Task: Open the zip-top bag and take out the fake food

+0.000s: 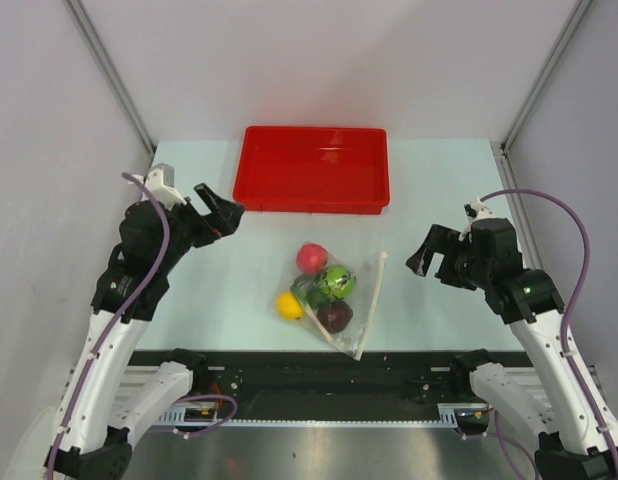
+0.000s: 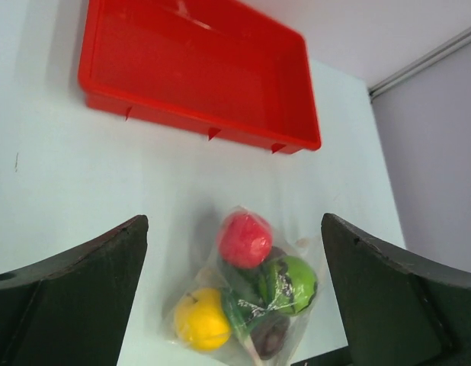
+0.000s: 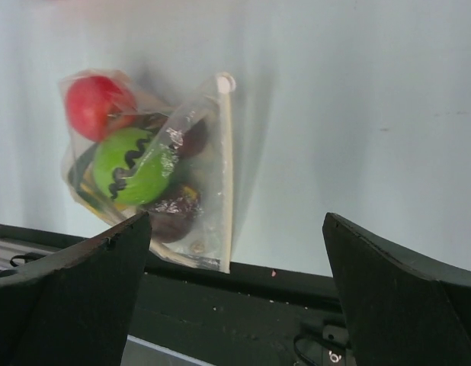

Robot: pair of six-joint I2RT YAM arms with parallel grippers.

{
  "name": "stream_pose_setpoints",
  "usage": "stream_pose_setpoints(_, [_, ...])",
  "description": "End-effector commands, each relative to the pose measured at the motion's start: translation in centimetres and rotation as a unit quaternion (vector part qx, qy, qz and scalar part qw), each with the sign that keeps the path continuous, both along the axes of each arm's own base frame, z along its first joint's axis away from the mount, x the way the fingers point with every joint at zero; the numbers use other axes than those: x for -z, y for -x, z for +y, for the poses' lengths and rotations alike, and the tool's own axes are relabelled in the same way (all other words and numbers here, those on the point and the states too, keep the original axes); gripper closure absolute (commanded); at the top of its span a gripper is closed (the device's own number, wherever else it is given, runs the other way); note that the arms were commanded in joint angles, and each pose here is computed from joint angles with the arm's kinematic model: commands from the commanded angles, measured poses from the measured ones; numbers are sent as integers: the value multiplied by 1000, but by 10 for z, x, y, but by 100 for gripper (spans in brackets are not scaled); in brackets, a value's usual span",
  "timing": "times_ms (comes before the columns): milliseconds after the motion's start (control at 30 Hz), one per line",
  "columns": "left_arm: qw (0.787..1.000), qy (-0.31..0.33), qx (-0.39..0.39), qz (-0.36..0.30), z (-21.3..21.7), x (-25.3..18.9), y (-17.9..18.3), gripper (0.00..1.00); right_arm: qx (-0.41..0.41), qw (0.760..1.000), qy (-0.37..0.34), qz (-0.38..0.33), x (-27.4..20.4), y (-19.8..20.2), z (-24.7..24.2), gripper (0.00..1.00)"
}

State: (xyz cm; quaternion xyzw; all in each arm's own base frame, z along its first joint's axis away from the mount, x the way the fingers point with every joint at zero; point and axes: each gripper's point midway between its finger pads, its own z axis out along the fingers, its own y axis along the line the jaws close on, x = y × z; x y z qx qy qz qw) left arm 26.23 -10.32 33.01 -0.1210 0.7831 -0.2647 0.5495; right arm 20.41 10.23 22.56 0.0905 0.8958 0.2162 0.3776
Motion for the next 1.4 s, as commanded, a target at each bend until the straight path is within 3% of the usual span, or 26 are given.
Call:
stream_pose_setpoints(0, [998, -40, 21, 44, -3, 14, -5, 2, 13, 999, 26, 23, 10, -3, -10, 0])
stream_pose_setpoints(200, [976, -81, 160, 125, -76, 59, -5, 7, -15, 995, 5, 97, 52, -8, -5, 0])
stream_pose_setpoints(267, [974, -109, 161, 119, -90, 62, -5, 7, -33, 993, -32, 108, 57, -12, 4, 0])
stream_pose_setpoints(467, [951, -125, 267, 89, -179, 82, 33, 11, -104, 978, -141, 114, 67, -22, 42, 0])
stream_pose_setpoints(533, [934, -142, 318, 82, -209, 89, 55, 14, -133, 964, -201, 111, 74, -20, 60, 0])
stream_pose_setpoints(700, [900, -177, 391, 75, -245, 103, 95, 18, -159, 953, -242, 89, 91, -20, 81, 3])
stream_pose_setpoints(767, [893, -185, 405, 69, -250, 102, 101, 19, -163, 950, -246, 105, 104, -18, 87, 7])
stream_pose_setpoints(900, [890, -176, 417, 50, -250, 91, 106, 22, -168, 945, -258, 109, 123, -22, 91, 26])
stream_pose_setpoints(1167, [887, -162, 431, 28, -251, 70, 108, 21, -195, 942, -265, 69, 132, -32, 99, 34])
stream_pose_setpoints(1267, [880, -138, 453, 20, -258, 51, 109, 20, -215, 939, -265, 48, 122, -42, 103, 43])
stream_pose_setpoints(1300, [881, -131, 454, 18, -259, 47, 106, 19, -217, 938, -265, 52, 123, -45, 104, 56])
stream_pose_setpoints(1367, [883, -111, 457, 13, -259, 33, 98, 19, -226, 940, -252, 52, 118, -55, 106, 70])
